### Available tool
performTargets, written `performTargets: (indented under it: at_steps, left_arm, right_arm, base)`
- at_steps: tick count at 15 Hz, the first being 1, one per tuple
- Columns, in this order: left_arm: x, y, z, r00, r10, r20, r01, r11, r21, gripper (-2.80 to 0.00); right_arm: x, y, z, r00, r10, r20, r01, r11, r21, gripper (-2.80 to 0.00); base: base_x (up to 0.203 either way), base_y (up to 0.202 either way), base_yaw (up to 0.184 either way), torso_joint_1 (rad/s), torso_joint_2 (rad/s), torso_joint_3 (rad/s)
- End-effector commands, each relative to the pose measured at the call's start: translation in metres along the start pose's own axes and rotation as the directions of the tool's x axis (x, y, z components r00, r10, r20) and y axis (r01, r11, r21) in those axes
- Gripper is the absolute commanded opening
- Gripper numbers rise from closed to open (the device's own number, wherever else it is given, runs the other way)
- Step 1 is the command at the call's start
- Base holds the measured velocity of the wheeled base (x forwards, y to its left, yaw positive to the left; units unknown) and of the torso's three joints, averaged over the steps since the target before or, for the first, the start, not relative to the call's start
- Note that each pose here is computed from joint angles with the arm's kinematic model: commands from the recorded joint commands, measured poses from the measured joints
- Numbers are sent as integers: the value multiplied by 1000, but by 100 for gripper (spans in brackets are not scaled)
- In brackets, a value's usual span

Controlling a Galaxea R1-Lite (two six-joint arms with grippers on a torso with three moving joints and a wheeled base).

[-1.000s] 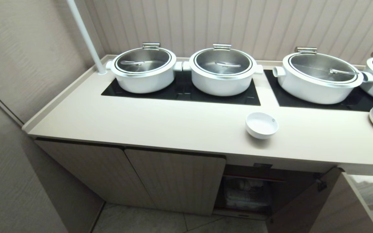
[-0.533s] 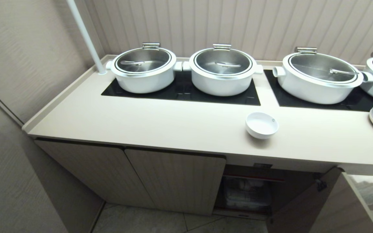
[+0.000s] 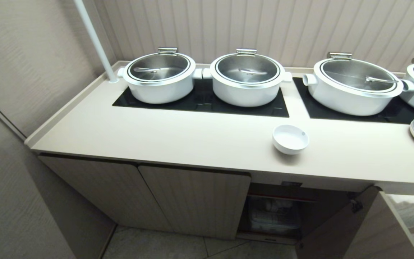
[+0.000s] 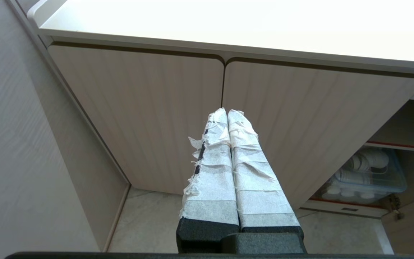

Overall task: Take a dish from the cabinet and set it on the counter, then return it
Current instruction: Pick up the bowl from the table

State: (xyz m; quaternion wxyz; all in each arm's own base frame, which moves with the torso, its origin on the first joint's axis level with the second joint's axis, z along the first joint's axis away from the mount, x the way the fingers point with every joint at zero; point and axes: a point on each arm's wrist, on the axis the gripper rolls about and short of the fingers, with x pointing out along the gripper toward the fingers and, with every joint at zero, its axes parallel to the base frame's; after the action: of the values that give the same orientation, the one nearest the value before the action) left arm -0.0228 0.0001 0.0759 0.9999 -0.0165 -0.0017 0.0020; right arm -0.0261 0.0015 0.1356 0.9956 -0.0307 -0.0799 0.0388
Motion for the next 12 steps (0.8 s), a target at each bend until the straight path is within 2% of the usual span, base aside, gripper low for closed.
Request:
performTargets:
  at_steps: [1,5,9,12]
  left_arm:
    - [0,0,0,1000,0,1,0,1000,-1,-280]
    - [0,0,0,1000,0,1,0,1000,-1,-280]
    - [0,0,0,1000,0,1,0,1000,-1,-280]
    - [0,0,0,1000,-1,1,1,1000,-1,-280]
  right_arm:
    - [28,-2,6,994,22,-111,-22,1000,6,-280]
    - [77,-4,22,990,64,-125,-63,998,8,-280]
    - [132,-8,44,984,58,-169,-56,998,18,-280]
    - [165,-13,52,954,66,-292,-59,998,35,-280]
  base:
    - [0,0,0,0,0,0]
    - [0,0,0,0,0,0]
    - [0,0,0,0,0,0]
    - [0,0,0,0,0,0]
